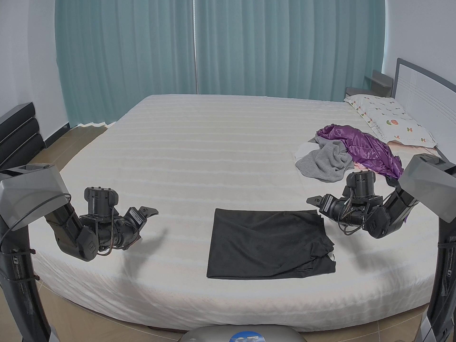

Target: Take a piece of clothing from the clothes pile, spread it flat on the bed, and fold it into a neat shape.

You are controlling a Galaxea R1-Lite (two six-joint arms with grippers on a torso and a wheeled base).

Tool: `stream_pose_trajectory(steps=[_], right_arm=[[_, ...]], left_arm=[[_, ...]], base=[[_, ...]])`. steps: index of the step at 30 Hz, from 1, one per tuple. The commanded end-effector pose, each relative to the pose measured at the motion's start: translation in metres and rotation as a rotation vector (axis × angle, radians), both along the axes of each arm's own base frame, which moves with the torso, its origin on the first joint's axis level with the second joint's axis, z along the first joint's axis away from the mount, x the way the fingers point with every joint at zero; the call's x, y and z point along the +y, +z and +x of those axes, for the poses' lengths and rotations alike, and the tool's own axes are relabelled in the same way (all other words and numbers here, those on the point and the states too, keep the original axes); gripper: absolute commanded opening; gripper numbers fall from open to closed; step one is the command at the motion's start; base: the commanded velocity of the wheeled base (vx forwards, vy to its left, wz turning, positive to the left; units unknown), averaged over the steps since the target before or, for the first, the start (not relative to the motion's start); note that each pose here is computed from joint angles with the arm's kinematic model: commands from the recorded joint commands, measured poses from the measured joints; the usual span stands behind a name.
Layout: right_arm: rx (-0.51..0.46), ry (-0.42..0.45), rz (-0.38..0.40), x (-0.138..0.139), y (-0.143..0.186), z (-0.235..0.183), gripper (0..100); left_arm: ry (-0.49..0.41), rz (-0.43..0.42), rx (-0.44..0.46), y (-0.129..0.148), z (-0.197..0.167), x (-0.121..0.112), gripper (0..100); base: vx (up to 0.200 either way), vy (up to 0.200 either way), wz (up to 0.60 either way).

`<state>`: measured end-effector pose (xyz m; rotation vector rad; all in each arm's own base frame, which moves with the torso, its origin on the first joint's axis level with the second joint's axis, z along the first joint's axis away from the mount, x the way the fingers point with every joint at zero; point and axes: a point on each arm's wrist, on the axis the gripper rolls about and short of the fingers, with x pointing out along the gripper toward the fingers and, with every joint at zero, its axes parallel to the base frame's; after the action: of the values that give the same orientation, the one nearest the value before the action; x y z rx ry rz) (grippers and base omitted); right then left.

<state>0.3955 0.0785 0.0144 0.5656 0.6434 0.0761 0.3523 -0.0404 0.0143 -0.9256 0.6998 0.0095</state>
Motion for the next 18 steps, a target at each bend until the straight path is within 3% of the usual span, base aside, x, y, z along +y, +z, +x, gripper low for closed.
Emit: stream_pose_trajectory(steps=[1,7,8,12,18], right_arm=[[-0.027,0.063,0.015,0.007,0.011,-0.014,100],[0.017,0.11,-0.045,0.013,-0.008,-0.017,100],[0.02,0.116,-0.067,0.013,-0.015,-0.016,0],[0.015,0.105,-0.14,0.009,-0.025,-0.011,0],[-0.025,0.074,-0.138,0.003,-0.018,-0.002,0]], left_arm=[[0.0,0.001,0.003,-0.001,0.0,0.0,100],[-0.001,0.002,0.005,-0.003,0.001,0.0,100],[-0.001,0.002,0.005,-0.003,0.001,0.0,100],[0.001,0.002,0.004,-0.002,0.001,0.0,100],[-0.001,0.002,0.004,-0.003,0.002,0.0,100]], base=[[0.0,0.0,0.0],[0.0,0.0,0.0],[0.0,0.0,0.0],[0.0,0.0,0.0],[0.0,0.0,0.0]])
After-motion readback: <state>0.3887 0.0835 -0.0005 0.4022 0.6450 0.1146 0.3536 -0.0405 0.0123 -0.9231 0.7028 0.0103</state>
